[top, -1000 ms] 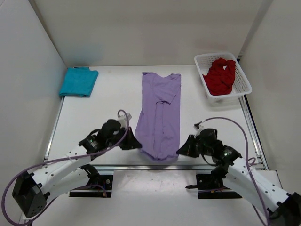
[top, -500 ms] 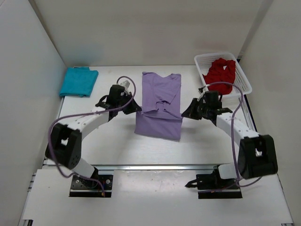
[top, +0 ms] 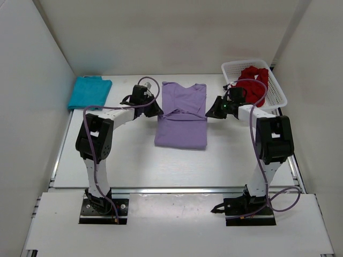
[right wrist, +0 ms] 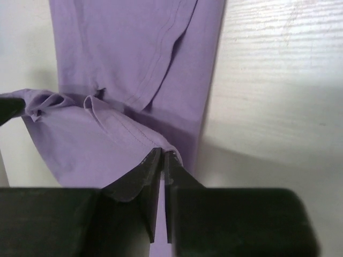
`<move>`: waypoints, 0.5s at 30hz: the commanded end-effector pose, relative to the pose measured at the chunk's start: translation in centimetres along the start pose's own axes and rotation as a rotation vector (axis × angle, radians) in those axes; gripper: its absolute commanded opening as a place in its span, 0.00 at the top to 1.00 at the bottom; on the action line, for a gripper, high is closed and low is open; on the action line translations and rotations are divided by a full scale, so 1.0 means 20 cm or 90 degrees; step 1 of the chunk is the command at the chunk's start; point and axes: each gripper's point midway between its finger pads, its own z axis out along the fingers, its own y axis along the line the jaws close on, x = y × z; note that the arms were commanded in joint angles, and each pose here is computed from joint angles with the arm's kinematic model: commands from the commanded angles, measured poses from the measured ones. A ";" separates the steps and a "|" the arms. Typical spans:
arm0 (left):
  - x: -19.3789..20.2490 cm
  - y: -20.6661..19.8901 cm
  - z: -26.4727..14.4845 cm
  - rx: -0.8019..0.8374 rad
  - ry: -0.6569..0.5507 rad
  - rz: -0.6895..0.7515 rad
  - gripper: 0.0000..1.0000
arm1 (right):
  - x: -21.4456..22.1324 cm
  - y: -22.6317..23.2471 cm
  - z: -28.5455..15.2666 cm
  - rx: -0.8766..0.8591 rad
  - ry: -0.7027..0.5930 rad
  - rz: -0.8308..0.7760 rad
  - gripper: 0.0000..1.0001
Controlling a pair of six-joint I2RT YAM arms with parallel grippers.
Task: Fold and stack the t-shirts
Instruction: Fold the folded rectangular tshirt in 1/3 of the way
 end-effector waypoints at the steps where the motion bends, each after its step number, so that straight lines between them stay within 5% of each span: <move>1: -0.11 -0.05 0.02 0.032 -0.023 0.001 0.77 | -0.12 0.00 0.02 -0.011 -0.030 -0.019 0.93; 5: -0.14 -0.07 -0.03 0.042 -0.044 -0.003 0.58 | -0.18 0.04 -0.02 -0.019 -0.053 -0.026 0.65; 8: -0.19 -0.12 -0.17 0.049 -0.097 0.007 0.60 | -0.18 0.07 -0.12 0.002 -0.082 -0.036 0.59; 10: -0.13 -0.18 -0.28 0.058 -0.108 0.018 0.64 | -0.14 0.13 -0.21 0.000 -0.102 -0.037 0.62; 15: 0.28 -0.27 -0.32 0.115 -0.069 0.026 0.64 | 0.17 0.23 -0.25 -0.074 -0.102 -0.029 0.97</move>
